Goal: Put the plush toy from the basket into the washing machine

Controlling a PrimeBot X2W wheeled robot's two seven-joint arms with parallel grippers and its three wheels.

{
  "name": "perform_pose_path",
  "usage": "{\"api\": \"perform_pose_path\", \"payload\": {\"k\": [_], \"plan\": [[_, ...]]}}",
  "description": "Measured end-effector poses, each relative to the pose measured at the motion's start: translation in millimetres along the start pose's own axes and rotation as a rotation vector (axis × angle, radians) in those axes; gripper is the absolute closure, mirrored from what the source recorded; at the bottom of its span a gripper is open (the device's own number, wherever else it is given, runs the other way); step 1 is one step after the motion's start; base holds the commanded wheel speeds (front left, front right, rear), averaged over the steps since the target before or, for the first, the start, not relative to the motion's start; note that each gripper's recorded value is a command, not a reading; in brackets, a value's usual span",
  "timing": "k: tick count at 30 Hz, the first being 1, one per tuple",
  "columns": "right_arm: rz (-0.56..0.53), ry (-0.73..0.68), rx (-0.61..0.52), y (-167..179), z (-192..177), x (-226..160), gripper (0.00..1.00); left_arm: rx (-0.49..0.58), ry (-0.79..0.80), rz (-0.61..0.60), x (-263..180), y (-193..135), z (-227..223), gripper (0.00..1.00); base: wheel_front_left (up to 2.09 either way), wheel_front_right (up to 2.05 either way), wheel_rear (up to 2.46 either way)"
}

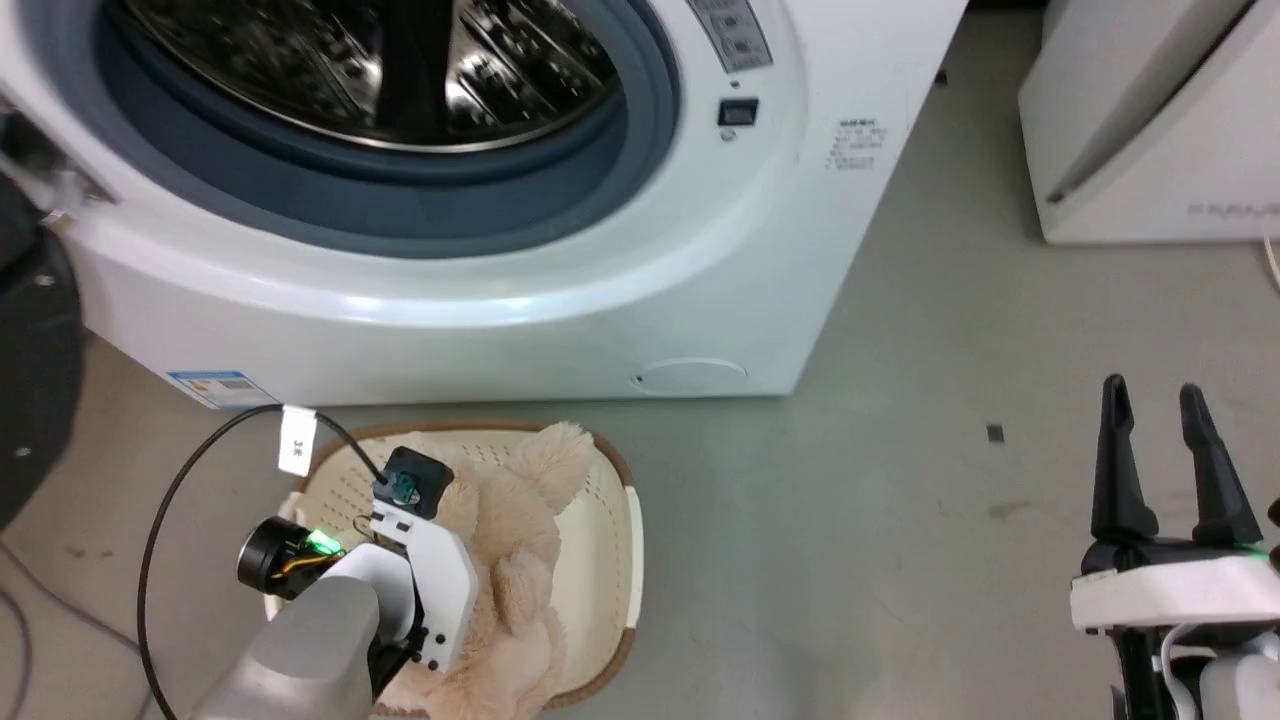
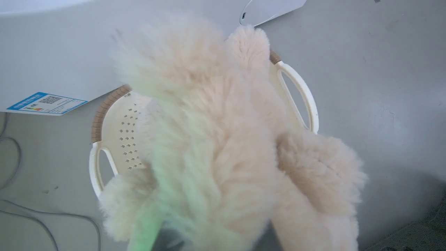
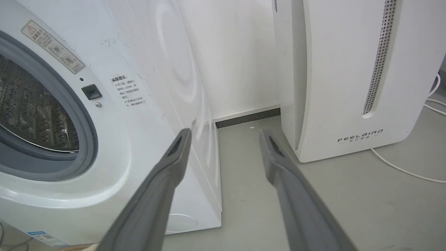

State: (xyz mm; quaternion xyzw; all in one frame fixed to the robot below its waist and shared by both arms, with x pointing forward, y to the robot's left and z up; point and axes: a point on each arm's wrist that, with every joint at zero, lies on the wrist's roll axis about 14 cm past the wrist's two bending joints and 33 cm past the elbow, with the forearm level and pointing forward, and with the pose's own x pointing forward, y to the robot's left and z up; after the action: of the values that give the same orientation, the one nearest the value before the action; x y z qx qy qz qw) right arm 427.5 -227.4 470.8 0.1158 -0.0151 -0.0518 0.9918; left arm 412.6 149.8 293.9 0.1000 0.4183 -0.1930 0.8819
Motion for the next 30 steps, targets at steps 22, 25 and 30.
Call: {"api": "perform_pose_path", "payload": {"k": [22,25,30], "plan": [[0.072,-0.032,0.012,24.0,18.3,-25.7,0.0,-0.068,-0.542,0.211,-79.5,27.5,95.8,1.0,0.0,0.0,0.0],[0.071,-0.03,0.006,23.5,17.6,-26.4,0.0,-0.061,-0.604,0.236,-90.4,31.9,108.0,1.0,0.0,0.0,0.0],[0.069,-0.021,0.005,22.8,14.4,-26.5,0.0,-0.042,-0.698,0.27,-104.4,40.0,133.8,1.0,0.0,0.0,0.0]]}}
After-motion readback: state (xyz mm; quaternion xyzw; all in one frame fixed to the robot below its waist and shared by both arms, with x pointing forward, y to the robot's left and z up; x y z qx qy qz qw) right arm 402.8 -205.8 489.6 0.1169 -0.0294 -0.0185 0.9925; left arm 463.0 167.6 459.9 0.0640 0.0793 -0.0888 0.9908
